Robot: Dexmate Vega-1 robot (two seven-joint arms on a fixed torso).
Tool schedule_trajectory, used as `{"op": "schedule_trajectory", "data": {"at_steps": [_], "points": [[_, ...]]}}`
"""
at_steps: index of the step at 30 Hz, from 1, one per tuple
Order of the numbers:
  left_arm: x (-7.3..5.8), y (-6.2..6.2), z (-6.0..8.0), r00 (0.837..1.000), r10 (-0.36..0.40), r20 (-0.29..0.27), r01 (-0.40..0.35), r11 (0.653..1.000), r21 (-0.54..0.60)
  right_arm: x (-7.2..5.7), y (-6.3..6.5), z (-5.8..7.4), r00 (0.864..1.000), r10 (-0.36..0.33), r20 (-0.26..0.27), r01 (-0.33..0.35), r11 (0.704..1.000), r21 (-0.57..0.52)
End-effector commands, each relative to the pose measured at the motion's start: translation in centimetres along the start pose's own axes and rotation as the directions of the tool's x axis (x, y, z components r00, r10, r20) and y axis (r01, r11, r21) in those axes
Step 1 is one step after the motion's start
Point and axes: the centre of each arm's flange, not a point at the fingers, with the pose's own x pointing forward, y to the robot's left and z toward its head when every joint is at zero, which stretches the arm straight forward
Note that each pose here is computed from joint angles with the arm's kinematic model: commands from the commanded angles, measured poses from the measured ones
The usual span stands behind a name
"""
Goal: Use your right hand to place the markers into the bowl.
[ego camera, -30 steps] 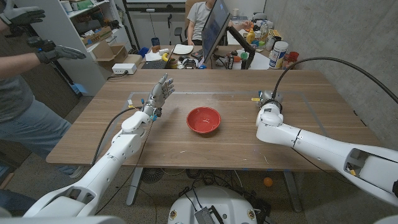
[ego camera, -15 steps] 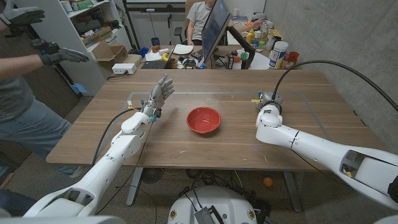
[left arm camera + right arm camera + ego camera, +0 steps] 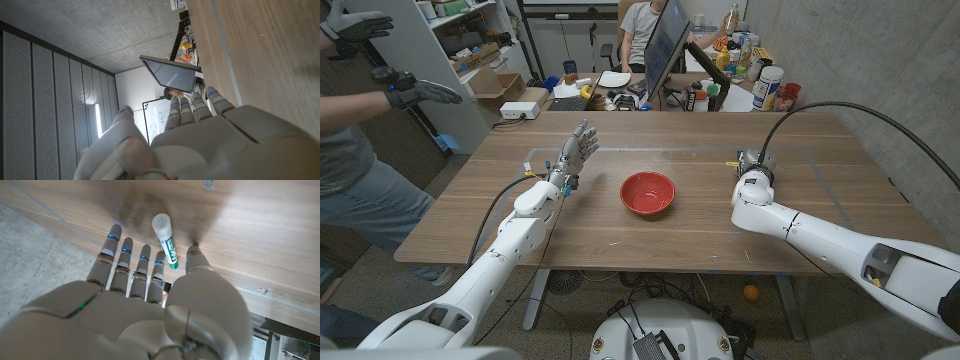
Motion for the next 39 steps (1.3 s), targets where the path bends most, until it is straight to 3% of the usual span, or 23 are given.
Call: {"op": "schedule_trajectory", "data": {"at_steps": [1, 16, 39], "points": [[0.3, -0.1, -0.2, 1.0, -0.003, -0.005, 0.003, 1.0, 0.0, 0.0, 1.1, -0.4, 1.0, -0.022, -0.01, 0.022, 1.0, 0.013], [0.4, -0.1, -0.3, 1.0, 0.003, -0.013, -0.003, 1.0, 0.001, -0.1, 1.7, -0.5, 0.998, -0.063, -0.011, 0.063, 0.998, 0.031], [0.9, -0.2, -0.3, 1.0, -0.006, -0.005, 0.006, 1.0, 0.001, -0.9, -0.4, 0.1, 0.99, -0.14, 0.024, 0.139, 0.988, 0.064]]}}
